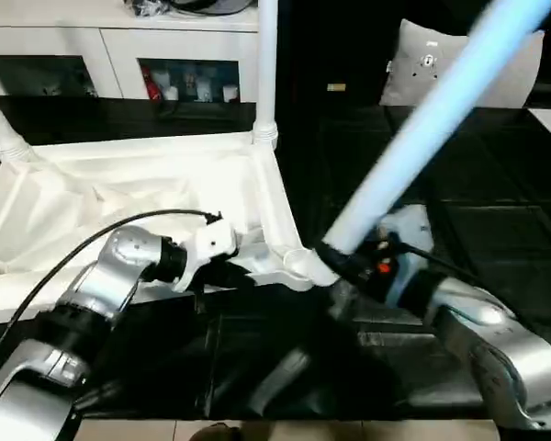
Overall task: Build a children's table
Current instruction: Insert table leg to table base
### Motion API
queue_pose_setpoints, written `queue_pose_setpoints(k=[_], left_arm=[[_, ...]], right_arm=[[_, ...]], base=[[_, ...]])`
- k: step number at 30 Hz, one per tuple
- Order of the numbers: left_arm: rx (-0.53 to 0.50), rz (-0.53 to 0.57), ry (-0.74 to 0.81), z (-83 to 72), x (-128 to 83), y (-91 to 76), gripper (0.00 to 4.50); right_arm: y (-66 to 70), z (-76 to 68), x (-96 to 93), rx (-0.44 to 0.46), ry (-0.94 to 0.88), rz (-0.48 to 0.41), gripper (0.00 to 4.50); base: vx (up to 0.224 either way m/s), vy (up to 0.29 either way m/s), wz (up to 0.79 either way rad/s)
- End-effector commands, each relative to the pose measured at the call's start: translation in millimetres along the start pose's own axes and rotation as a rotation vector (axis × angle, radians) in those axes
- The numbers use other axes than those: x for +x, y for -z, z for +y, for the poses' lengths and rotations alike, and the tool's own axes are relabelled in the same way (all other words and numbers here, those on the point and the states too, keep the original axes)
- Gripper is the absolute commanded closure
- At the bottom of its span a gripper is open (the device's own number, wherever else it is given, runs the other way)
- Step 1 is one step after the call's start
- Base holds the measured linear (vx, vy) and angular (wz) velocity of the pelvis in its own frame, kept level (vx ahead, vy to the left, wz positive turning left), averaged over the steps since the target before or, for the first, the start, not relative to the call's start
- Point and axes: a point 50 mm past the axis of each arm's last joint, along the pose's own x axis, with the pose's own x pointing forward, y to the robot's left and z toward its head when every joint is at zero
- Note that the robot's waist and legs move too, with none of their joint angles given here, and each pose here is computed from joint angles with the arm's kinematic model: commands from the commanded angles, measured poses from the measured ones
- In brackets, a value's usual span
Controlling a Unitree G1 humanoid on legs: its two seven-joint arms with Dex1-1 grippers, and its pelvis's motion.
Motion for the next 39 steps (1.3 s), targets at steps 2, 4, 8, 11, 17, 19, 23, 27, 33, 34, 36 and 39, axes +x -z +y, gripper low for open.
queue_pose_setpoints(k=[2,4,8,11,17,19,23,27,33,34,36,39], left_arm=[[0.017,-0.074,0.049,-10.2,8,-4.4,4.50],[0.028,-0.077,0.061,-13.4,9,-5.1,4.50],[0.081,-0.063,0.091,-19.4,9,-6.6,4.50],[0.105,-0.050,0.102,-21.9,10,-5.7,4.50],[0.119,-0.047,0.099,-24.3,11,-5.9,4.50],[0.123,-0.047,0.100,-25.0,12,-7.0,4.50],[0.135,-0.034,0.106,-25.2,13,-8.1,4.50],[0.144,-0.031,0.114,-25.7,14,-9.9,4.50],[0.158,-0.021,0.130,-26.6,13,-10.7,4.50],[0.160,-0.017,0.131,-26.4,13,-10.4,4.50],[0.162,-0.013,0.132,-26.0,13,-10.2,4.50],[0.166,-0.010,0.132,-25.3,12,-10.6,4.50]], right_arm=[[3.1,0.8,4.5,-0.021,-0.054,0.069,2.60],[2.2,-1.3,6.3,-0.022,-0.059,0.075,2.60],[-0.1,-5.8,8.5,-0.018,-0.087,0.097,2.60],[-0.2,-8.5,8.8,-0.019,-0.095,0.108,2.60],[0.9,-5.1,12.5,-0.013,-0.166,0.145,2.60],[2.5,-4.1,13.8,-0.012,-0.183,0.156,2.60],[4.4,-3.9,16.9,-0.019,-0.200,0.172,2.60],[5.8,-6.2,20.1,-0.054,-0.203,0.197,2.60],[8.8,-11.7,21.3,-0.113,-0.210,0.249,2.60],[8.9,-12.4,21.2,-0.114,-0.214,0.258,2.60],[9.4,-13.6,20.7,-0.116,-0.222,0.275,2.60],[10.1,-15.2,19.3,-0.112,-0.228,0.299,2.60]], base=[[0.000,0.000,0.00],[0.000,0.000,0.00],[0.000,0.000,0.00],[0.000,0.000,0.00],[0.000,0.000,0.00],[0.000,0.000,0.00],[0.000,0.000,0.00],[0.000,0.000,0.00],[0.000,0.000,0.00],[0.000,0.000,0.00],[0.000,0.000,0.00],[0.000,0.000,0.00]])
